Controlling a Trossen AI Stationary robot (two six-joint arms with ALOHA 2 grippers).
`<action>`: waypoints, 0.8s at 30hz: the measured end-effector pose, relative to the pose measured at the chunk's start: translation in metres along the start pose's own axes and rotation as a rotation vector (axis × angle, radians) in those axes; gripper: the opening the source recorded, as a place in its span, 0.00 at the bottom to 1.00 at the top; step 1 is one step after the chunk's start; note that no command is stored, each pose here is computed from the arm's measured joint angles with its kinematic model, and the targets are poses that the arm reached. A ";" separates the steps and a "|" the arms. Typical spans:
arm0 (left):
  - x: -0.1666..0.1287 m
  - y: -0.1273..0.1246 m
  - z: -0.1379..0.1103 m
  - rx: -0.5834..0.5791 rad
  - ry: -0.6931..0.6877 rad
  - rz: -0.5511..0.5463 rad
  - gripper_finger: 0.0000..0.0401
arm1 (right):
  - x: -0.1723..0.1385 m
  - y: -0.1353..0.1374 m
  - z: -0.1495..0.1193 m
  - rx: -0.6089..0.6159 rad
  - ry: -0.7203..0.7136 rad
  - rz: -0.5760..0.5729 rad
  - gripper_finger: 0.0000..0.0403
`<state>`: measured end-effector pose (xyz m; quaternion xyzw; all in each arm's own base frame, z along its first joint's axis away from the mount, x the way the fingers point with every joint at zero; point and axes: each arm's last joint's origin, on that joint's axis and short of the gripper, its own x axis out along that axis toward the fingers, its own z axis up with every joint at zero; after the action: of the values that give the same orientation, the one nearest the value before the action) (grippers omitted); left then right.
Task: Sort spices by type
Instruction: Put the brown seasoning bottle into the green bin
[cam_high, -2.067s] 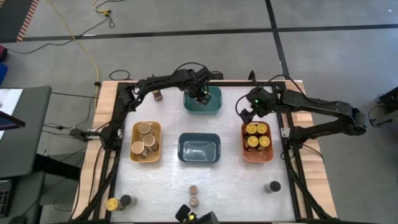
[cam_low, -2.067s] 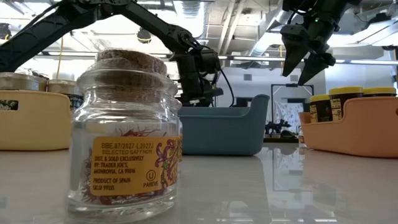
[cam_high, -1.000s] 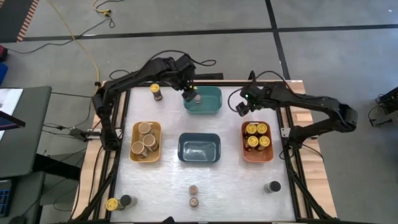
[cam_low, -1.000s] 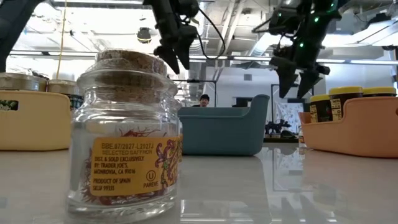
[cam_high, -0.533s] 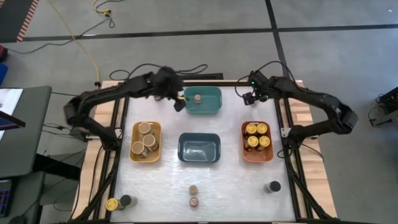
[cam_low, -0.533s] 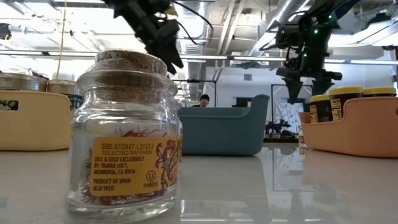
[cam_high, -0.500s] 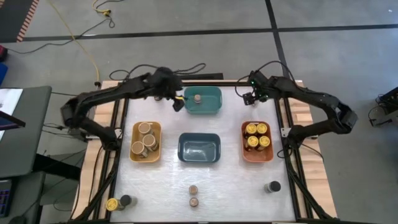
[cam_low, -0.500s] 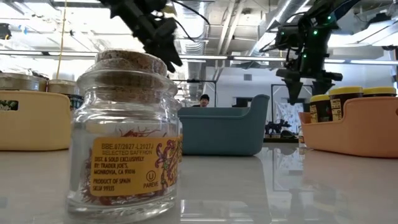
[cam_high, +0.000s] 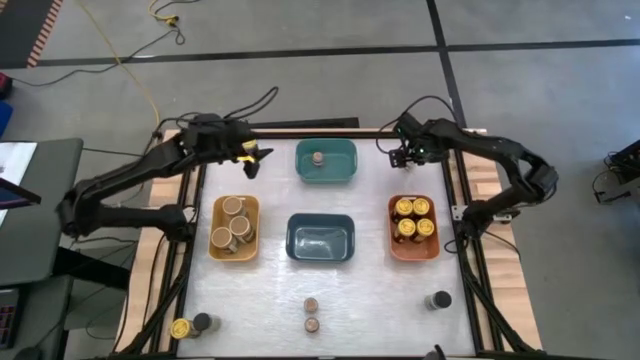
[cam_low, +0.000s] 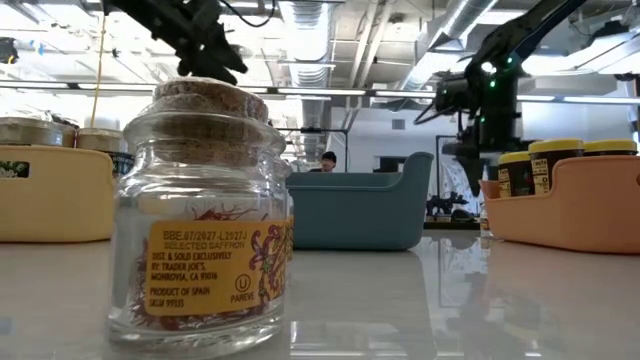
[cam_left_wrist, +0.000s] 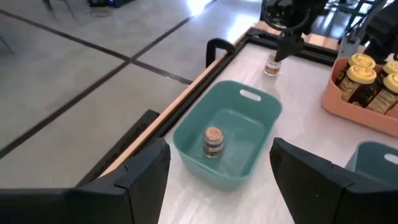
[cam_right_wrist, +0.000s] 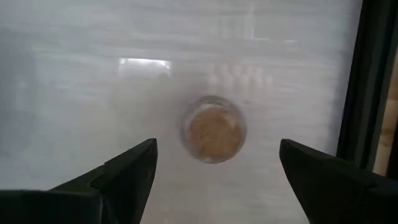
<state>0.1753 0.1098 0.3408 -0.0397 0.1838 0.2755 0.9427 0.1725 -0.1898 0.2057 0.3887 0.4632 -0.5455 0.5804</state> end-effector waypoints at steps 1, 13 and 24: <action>-0.002 0.001 0.000 -0.001 0.004 0.002 0.66 | 0.003 -0.001 0.001 0.006 0.010 -0.009 0.91; -0.004 0.002 -0.004 0.017 0.042 0.014 0.66 | 0.031 0.001 0.011 0.003 0.091 0.018 0.79; -0.004 0.002 -0.004 0.018 0.041 0.029 0.66 | 0.031 0.001 0.011 0.009 0.091 0.019 0.54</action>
<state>0.1693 0.1086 0.3386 -0.0342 0.2058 0.2869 0.9350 0.1744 -0.2089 0.1784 0.4202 0.4827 -0.5239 0.5620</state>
